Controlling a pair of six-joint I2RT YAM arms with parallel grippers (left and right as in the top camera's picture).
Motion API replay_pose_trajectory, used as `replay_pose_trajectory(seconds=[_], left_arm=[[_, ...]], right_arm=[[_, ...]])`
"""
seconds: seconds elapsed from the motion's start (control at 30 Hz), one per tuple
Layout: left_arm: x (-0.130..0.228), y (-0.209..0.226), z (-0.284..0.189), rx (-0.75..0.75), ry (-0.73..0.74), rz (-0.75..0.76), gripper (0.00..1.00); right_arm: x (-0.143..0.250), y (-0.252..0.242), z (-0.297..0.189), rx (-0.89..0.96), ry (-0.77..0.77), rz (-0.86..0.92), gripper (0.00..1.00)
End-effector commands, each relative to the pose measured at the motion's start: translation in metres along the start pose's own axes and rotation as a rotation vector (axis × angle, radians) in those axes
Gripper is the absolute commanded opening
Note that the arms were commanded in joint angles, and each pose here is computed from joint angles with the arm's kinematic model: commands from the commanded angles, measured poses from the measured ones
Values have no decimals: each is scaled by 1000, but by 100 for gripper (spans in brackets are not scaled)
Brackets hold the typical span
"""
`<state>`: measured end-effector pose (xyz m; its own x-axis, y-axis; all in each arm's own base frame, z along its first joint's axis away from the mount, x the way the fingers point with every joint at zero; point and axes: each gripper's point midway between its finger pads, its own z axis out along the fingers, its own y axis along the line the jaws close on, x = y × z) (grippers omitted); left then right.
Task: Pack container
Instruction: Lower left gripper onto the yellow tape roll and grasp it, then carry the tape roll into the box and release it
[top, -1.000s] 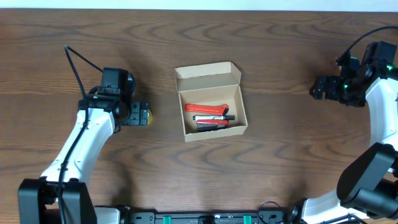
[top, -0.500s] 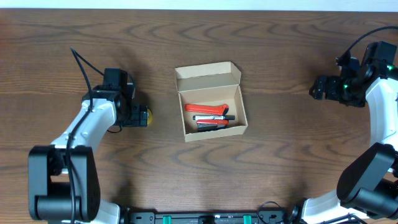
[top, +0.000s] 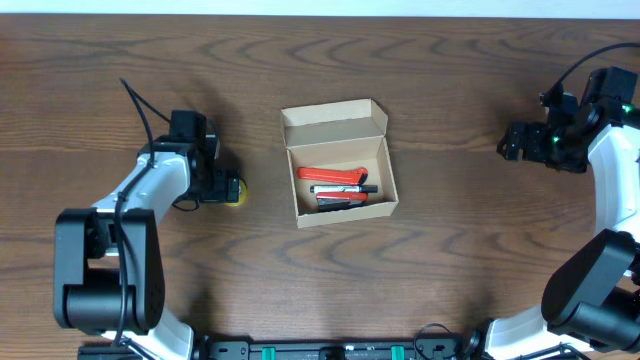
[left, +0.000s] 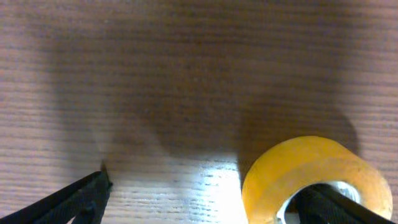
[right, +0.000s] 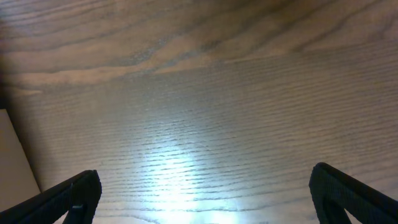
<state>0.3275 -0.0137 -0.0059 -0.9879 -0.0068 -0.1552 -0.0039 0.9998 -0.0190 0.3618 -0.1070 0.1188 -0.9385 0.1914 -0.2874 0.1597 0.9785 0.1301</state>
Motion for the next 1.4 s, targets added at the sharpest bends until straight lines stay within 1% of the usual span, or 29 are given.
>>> replay_pose_trajectory(seconds=[0.0, 0.07, 0.1, 0.13, 0.23, 0.3, 0.33, 0.37, 0.6, 0.7, 0.83, 0.97, 1.03, 1.1, 1.13, 1.2, 1.3, 1.33, 1.37], left_arm=[[23, 0, 21, 12, 100, -14, 96], [23, -2, 21, 25, 102, -14, 100], [23, -3, 21, 27, 101, -15, 88], [23, -3, 21, 31, 102, -15, 74], [23, -4, 21, 33, 101, -15, 47], [24, -4, 21, 33, 106, -16, 21], [25, -4, 21, 36, 109, -16, 12], [26, -6, 20, 44, 112, -16, 6], [28, -8, 17, 56, 126, -51, 6], [23, -15, 5, 91, 119, -32, 6], [0, -23, -32, 136, 23, -2, 6], [-34, -30, -91, 163, -155, 20, 6], [-49, -41, -125, 194, -254, 84, 6], [-57, -56, -156, 207, -333, 183, 6], [-59, -65, -169, 210, -362, 241, 6], [-58, -90, -193, 214, -410, 405, 6], [-49, -127, -209, 203, -433, 617, 6], [-41, -149, -211, 191, -446, 745, 6], [-39, -154, -211, 189, -448, 771, 6]], right_arm=[[0, 5, -6, -1, -14, -22, 99], [0, 6, -6, -1, -14, -22, 99], [0, 6, -6, -1, -14, -22, 99], [0, 6, -6, -1, -14, -22, 99], [0, 6, -6, -1, -14, -22, 99], [0, 6, -6, -1, -14, -22, 99], [0, 6, -6, -1, -14, -22, 99], [0, 6, -6, -1, -14, -22, 99], [0, 6, -6, -2, -12, -23, 99], [0, 6, -6, -2, -12, -23, 99], [0, 6, -6, -2, -13, -23, 99], [0, 6, -6, -2, -12, -23, 99], [0, 6, -6, -2, -12, -22, 99], [0, 6, -6, -2, -13, -22, 99], [0, 6, -6, -2, -13, -22, 99], [0, 6, -6, -1, -13, -23, 99], [-1, 6, -6, -1, -17, -23, 99], [-2, 6, -6, -1, -18, -24, 99], [-2, 6, -6, -1, -18, -24, 99]])
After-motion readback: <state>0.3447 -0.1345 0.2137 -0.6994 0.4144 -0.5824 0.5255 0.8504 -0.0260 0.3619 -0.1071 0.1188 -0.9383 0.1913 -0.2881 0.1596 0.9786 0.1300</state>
